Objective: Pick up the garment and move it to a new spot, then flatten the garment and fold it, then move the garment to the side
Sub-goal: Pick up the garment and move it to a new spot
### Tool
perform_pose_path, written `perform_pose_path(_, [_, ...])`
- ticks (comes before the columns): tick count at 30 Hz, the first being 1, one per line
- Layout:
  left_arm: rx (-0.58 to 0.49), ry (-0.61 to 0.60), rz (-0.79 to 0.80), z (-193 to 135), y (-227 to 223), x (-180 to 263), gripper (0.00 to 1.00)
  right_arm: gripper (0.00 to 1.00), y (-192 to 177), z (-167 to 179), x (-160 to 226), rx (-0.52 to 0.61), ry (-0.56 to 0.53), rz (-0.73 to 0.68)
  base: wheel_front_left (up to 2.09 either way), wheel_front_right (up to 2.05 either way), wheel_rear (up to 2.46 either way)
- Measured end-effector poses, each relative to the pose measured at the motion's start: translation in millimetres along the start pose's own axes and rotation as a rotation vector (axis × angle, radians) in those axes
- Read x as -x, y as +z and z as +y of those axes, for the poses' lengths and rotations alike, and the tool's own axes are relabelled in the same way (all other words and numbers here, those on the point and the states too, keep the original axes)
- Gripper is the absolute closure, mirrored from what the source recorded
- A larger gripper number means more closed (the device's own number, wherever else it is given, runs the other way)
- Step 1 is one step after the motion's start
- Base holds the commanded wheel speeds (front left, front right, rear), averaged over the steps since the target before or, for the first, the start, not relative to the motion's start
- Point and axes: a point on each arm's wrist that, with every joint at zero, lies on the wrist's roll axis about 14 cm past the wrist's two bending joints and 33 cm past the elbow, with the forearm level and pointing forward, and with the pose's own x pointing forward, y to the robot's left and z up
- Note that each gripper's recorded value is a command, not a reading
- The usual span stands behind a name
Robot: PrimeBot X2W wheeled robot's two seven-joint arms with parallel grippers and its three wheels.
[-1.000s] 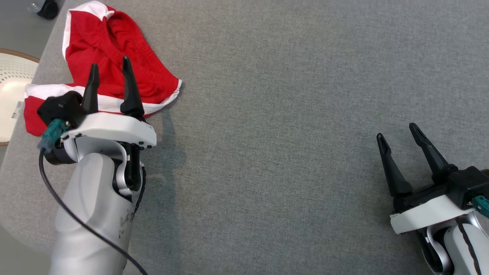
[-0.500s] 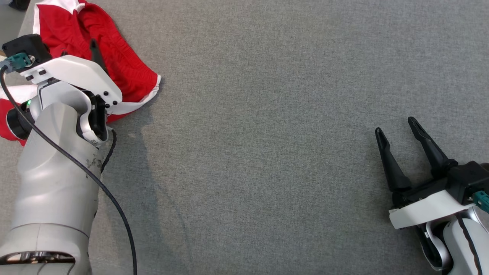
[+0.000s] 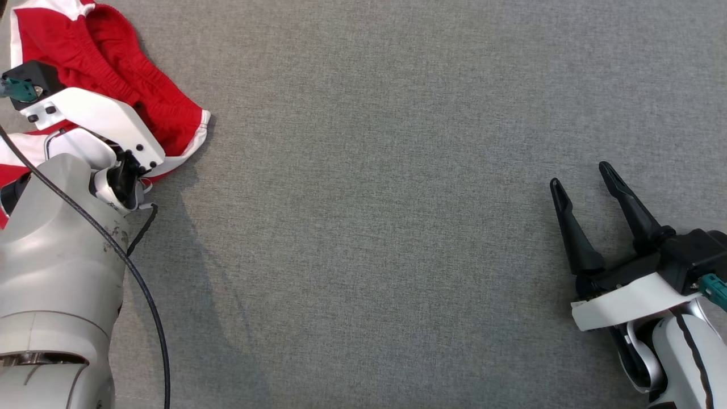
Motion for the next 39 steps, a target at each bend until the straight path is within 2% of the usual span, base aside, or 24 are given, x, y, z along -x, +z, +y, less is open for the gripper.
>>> perform_pose_path(1, [-0.004,-0.006,0.004,-1.3,-0.7,-0.6,0.20,0.00,0.4,-1.0,0.7,0.000,-0.004,-0.001,0.00,0.00,0.00])
perform_pose_path(2, [-0.010,-0.011,0.000,-1.9,-0.1,-1.1,0.89,0.00,0.8,-2.1,1.5,0.000,-0.009,-0.001,0.00,0.00,0.00])
perform_pose_path(3, [-0.010,-0.011,-0.017,-1.1,2.1,-1.6,1.00,0.00,1.1,-2.7,2.0,-0.001,-0.012,-0.002,0.00,0.00,0.00])
perform_pose_path(7, [-0.008,-0.032,-0.082,-4.5,5.4,0.2,1.00,0.00,4.3,-2.2,3.8,-0.004,-0.019,-0.008,0.00,0.00,0.00])
perform_pose_path(14, [0.057,-0.123,-0.280,-16.7,24.6,16.4,1.00,0.00,16.9,4.4,6.9,-0.015,-0.027,-0.036,0.00,0.00,0.00])
perform_pose_path(20, [0.046,-0.176,-0.444,-21.4,52.7,39.5,1.00,0.00,34.6,10.5,14.3,-0.022,-0.042,-0.075,0.00,0.00,0.00])
perform_pose_path(25, [0.029,-0.225,-0.505,-29.9,62.6,57.6,1.00,0.00,44.9,12.8,26.1,-0.025,-0.067,-0.094,0.00,0.00,0.00])
perform_pose_path(33, [0.001,-0.402,-0.645,-74.7,84.0,109.4,1.00,0.00,66.9,16.3,58.1,-0.027,-0.128,-0.143,0.00,0.00,0.00])
perform_pose_path(39, [-0.043,-0.560,-0.674,-123.7,71.0,146.1,1.00,0.00,84.4,8.8,88.1,-0.013,-0.197,-0.191,0.00,0.00,0.00])
